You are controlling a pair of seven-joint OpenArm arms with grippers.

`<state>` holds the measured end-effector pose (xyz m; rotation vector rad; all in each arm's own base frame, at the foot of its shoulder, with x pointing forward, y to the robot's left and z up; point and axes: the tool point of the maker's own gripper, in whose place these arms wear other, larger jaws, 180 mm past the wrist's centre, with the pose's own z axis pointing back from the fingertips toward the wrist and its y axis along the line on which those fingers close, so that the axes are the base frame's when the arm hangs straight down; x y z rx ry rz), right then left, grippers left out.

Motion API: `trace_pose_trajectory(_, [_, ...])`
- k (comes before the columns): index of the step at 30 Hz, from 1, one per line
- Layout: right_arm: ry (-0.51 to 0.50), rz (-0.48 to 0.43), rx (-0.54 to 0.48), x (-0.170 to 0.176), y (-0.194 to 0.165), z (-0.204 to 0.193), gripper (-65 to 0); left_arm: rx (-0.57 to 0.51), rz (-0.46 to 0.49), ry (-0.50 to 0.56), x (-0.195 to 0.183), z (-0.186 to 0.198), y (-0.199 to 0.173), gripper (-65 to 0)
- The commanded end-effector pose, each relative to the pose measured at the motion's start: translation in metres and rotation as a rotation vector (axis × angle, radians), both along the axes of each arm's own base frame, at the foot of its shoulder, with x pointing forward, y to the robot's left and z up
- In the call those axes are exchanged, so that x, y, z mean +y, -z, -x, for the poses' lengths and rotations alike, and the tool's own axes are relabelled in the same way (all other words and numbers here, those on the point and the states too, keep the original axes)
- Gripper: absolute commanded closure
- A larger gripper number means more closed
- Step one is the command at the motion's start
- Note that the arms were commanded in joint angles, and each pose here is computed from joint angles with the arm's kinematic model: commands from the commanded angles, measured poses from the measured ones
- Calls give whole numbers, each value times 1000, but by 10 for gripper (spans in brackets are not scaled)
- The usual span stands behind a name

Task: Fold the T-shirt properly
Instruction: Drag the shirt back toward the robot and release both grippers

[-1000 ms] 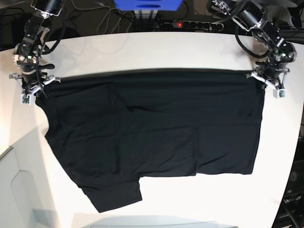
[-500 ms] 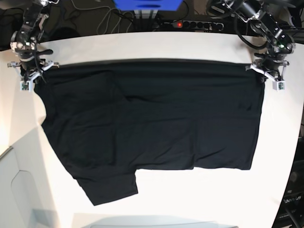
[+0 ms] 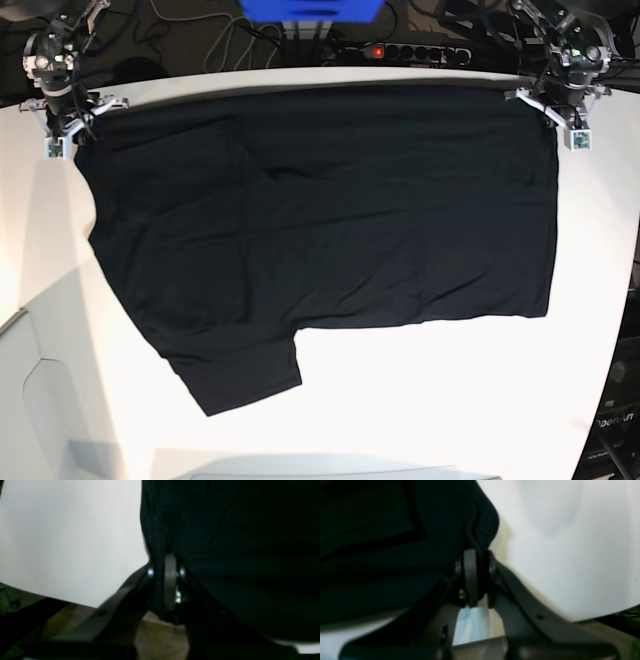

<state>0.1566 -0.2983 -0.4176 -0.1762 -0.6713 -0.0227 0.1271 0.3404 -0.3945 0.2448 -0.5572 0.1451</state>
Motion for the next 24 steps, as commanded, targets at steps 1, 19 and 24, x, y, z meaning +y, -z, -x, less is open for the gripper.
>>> trace_pose_trajectory(1, [-15, 14, 9, -2, -3, 3, 0, -21, -27, -2, 6, -2, -9, -1])
trace_pose_trajectory(19, [-12, -17, 44, 13, 9, 42, 0, -37, 38, -28, 10, -22, 9, -1])
trace_pose_trajectory(24, [-3, -30, 27, 18, 10, 45, 0, -35, 39, -28, 11, -22, 10, -1])
